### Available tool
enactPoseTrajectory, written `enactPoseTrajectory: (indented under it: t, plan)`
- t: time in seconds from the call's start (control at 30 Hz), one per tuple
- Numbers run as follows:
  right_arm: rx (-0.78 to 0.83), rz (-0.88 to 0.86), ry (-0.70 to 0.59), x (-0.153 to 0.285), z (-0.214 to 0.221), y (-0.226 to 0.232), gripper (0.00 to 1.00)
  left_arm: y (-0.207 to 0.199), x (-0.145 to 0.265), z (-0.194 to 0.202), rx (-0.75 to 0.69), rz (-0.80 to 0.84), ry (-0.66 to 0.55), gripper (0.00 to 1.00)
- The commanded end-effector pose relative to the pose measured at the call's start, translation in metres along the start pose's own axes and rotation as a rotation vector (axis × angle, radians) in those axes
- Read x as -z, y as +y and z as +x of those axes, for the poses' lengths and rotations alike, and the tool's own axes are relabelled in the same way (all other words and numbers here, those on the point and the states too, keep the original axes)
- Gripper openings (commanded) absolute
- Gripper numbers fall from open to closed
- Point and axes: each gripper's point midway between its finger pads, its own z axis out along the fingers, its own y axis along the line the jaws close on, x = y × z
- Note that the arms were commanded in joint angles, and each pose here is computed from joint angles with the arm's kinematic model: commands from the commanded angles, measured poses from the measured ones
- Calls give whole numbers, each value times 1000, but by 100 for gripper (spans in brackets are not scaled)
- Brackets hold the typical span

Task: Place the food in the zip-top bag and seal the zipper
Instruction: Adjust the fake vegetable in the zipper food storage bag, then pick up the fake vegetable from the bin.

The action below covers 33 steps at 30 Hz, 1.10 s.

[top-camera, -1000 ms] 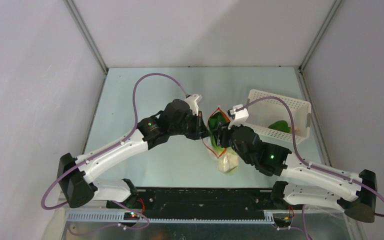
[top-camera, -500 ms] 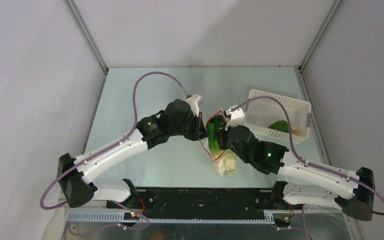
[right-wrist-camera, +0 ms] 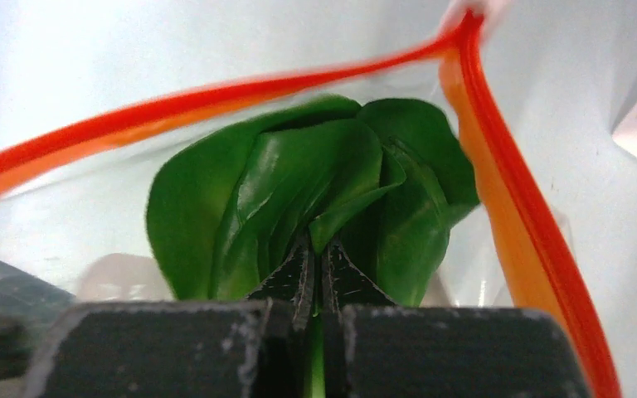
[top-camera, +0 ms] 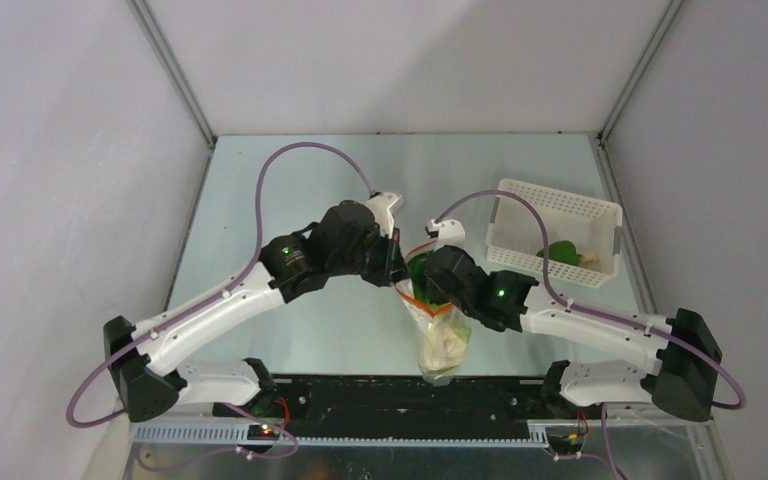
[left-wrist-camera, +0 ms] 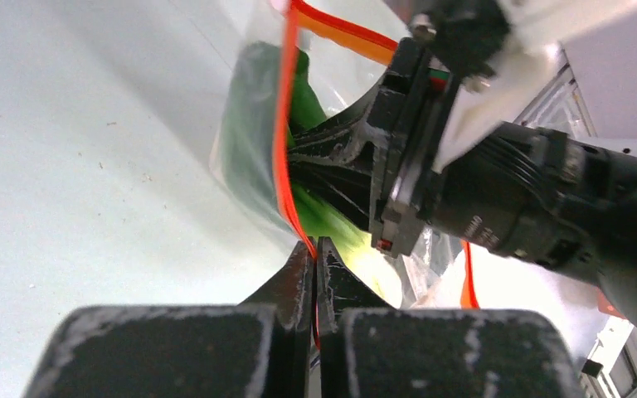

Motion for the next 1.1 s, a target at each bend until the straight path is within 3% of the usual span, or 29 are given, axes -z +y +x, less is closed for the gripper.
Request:
enactPoseTrajectory:
  t: [0.0,0.2,0.27,0.43,0.6,0.7,0.77,0.9,1.07]
  plan:
    - [25,144,186,9,45,-41,0,-43,54,-84,-68,133,-332,0]
    - [-42,128,85,15,14,-39,0,-48,67,-86,-112,162,-359,0]
    - [-42,57,7,21,-9,-26,11,-44,62,-83,-111,150,-348,0]
    - [-28,-203,-161,53,-61,18,49,-30,42,-79,-82,84,-327,0]
    - [-32,-385,-321,95,-102,38,72,-22,41,-88,-73,30,-351,0]
    - [-43,-431,-374,110,-116,36,82,-13,40,-91,-67,-17,-357,0]
    - [-54,-440,-412,120,-125,29,94,-7,38,-93,-58,-35,-356,0]
    - [-86,-347,-469,129,-137,-7,99,7,34,-95,-27,-57,-353,0]
    - [-315,62,-433,106,-130,-115,100,19,30,-95,12,-66,-349,0]
